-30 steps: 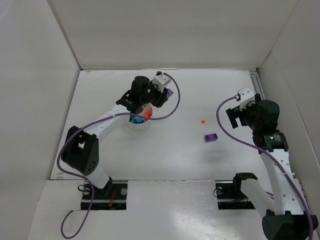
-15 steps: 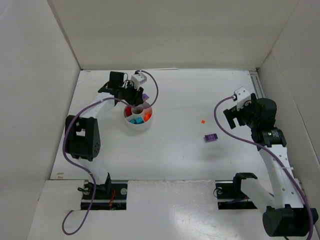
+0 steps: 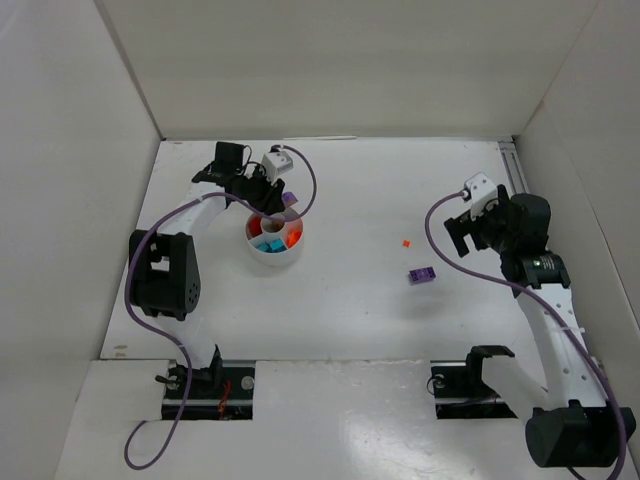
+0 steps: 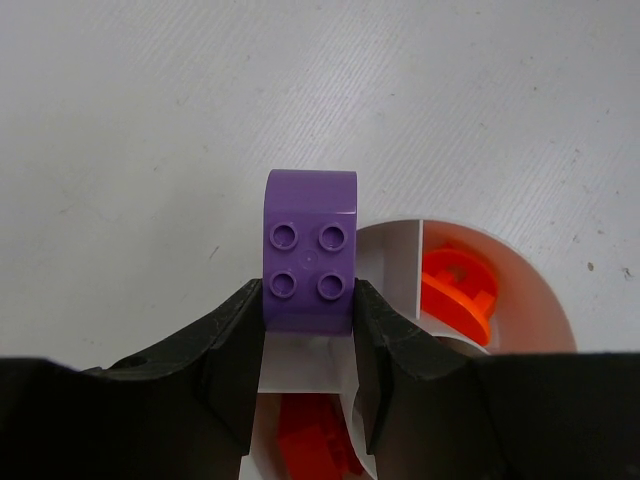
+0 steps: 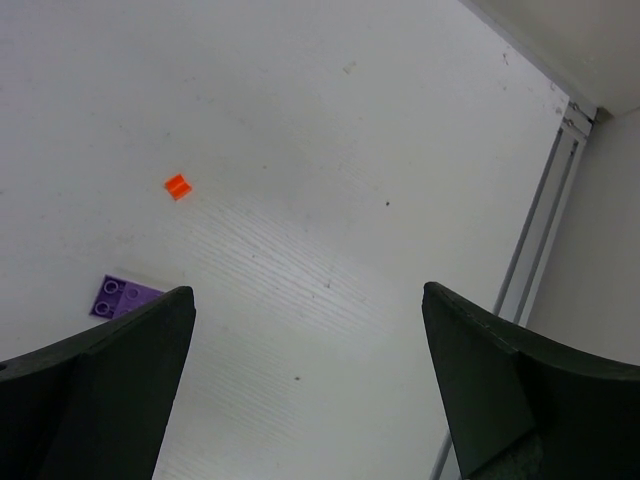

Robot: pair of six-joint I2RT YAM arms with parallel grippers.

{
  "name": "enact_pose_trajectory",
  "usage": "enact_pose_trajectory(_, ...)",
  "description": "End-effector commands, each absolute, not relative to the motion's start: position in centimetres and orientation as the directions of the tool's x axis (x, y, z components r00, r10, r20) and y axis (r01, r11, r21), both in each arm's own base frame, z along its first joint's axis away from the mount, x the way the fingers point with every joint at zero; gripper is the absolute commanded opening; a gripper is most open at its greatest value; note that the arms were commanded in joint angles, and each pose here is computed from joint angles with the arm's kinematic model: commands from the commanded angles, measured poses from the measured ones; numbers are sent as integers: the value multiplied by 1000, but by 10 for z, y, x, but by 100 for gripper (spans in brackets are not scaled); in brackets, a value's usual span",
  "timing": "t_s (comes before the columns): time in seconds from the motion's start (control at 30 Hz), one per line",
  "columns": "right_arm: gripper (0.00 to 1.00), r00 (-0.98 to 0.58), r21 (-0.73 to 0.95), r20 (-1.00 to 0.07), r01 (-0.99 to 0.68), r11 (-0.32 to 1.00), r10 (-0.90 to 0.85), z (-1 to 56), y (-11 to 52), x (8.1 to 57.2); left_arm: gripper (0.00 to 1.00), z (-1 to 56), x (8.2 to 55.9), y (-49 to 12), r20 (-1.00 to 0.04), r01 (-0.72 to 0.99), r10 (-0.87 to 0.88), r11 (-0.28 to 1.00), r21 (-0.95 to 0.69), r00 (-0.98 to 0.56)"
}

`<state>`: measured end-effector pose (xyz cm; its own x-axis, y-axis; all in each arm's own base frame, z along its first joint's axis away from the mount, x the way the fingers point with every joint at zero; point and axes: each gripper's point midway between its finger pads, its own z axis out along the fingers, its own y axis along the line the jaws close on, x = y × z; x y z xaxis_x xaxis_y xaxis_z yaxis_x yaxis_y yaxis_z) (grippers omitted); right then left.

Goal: Sort the legos into containers by color

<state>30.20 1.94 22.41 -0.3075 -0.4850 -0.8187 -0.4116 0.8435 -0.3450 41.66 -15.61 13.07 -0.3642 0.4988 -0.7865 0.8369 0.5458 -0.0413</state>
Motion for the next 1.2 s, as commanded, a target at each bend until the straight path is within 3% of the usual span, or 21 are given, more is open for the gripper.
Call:
enact_pose_trajectory(0.0, 100, -149, -365, -859, -492, 791, -489, 244, 43, 311, 32, 173, 408, -165, -838, 872, 473, 489, -5, -270)
enact_pose_trajectory(0.17, 100, -14, -309, -922, -574, 759, -386, 263, 74, 324, 32, 198, 402, -169, -870, 877, 441, 481, 20, -222)
enact_pose_trajectory(0.23, 100, -61, -157, -967, -625, 765, -249, 262, 92, 330, 32, 207, 397, -168, -878, 876, 437, 481, 43, -197)
enact_pose_trajectory(0.27, 100, -25, -136, -979, -663, 736, -203, 271, 109, 335, 32, 214, 398, -168, -884, 874, 433, 481, 64, -174)
enact_pose_trajectory(0.3, 100, -103, -26, -985, -700, 714, -136, 261, 125, 344, 32, 211, 392, -171, -882, 881, 440, 469, 67, -167)
enact_pose_trajectory(0.5, 100, -130, 90, -990, -894, 439, -60, 298, 247, 357, 32, 223, 383, -179, -887, 879, 448, 460, 124, -109)
enact_pose_trajectory(0.63, 100, -179, 175, -984, -918, 356, 23, 317, 302, 369, 32, 231, 377, -179, -888, 875, 451, 461, 148, -87)
enact_pose_trajectory(0.9, 100, -397, 403, -913, -839, 366, 97, 290, 346, 409, 32, 240, 364, -182, -900, 875, 433, 452, 173, -45)
enact_pose_trajectory(1.17, 100, -490, 499, -866, -831, 245, 103, 283, 400, 402, 32, 243, 361, -186, -903, 869, 428, 460, 183, -36)
